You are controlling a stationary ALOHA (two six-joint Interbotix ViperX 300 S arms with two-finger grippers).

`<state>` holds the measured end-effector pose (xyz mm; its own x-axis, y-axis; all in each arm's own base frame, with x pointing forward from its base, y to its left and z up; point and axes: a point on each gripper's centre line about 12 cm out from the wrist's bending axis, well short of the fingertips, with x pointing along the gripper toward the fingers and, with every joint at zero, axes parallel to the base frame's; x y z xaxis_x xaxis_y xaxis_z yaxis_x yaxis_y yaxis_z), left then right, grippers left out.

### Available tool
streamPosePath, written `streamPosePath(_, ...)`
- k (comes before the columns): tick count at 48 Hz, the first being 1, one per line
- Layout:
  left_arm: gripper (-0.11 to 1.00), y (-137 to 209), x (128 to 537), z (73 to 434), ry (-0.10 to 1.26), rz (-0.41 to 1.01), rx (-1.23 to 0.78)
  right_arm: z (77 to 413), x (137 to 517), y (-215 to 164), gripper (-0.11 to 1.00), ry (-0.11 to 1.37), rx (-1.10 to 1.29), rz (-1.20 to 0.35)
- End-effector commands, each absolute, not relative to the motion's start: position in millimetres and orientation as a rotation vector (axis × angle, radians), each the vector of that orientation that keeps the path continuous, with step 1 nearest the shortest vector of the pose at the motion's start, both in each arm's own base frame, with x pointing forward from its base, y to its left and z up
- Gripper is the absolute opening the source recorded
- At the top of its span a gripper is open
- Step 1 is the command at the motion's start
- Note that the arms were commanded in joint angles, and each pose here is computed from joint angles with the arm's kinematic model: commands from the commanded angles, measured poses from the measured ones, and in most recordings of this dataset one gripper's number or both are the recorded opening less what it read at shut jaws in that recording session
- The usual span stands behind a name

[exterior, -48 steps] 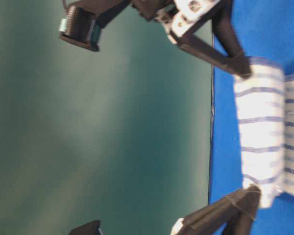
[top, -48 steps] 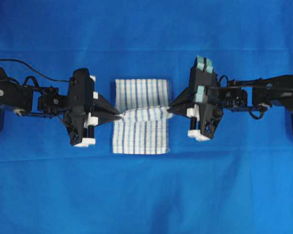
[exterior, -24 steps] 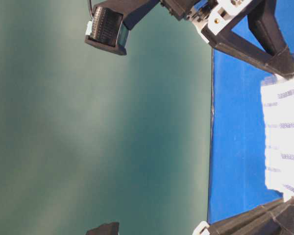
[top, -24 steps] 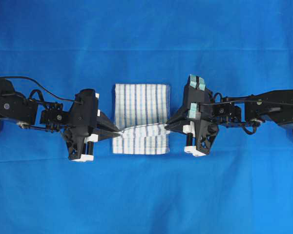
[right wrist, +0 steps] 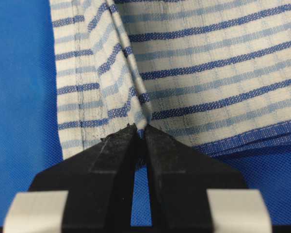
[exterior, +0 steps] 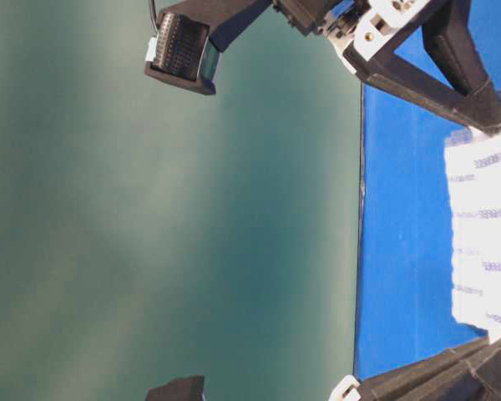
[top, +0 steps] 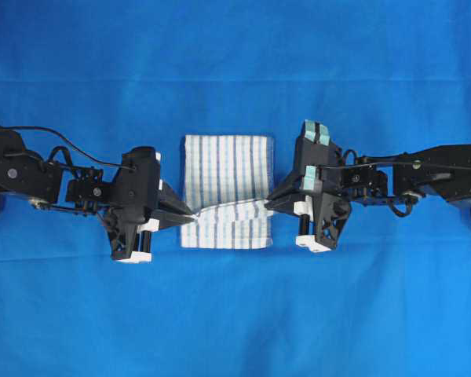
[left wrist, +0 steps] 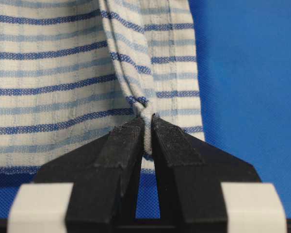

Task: Fold a vertical towel.
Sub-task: 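Open both grippers to release the folded edge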

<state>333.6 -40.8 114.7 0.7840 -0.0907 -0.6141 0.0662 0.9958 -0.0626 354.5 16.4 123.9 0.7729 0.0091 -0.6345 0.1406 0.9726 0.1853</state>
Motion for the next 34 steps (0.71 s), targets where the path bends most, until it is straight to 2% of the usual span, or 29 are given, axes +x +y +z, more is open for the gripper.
streamPosePath(1,0.05,-44,337,121,0.642,-0.093,-0.037,130,359,18,0.08,0.666,0.233,-0.068)
streamPosePath(5,0.05,-44,339,122,0.635,-0.092,-0.038,131,362,19,0.10,0.661,0.233,-0.066)
streamPosePath(12,0.06,-44,339,122,0.634,-0.091,-0.040,133,365,21,0.51,0.658,0.227,-0.057)
streamPosePath(14,0.12,-43,339,122,0.634,-0.090,-0.041,133,364,22,0.62,0.660,0.226,-0.054)
streamPosePath(15,0.19,-43,339,123,0.633,-0.090,-0.041,133,364,23,0.65,0.661,0.226,-0.053)
streamPosePath(24,0.75,-43,338,126,0.631,-0.092,-0.039,141,364,27,0.61,0.643,0.225,-0.038)
streamPosePath(26,0.82,-43,337,126,0.637,-0.092,-0.038,144,364,28,0.62,0.636,0.225,-0.034)
streamPosePath(28,0.84,-43,337,129,0.642,-0.093,-0.037,148,363,31,0.62,0.627,0.224,-0.024)
streamPosePath(34,0.77,-43,334,138,0.648,-0.093,-0.038,168,363,43,0.61,0.593,0.221,0.016)
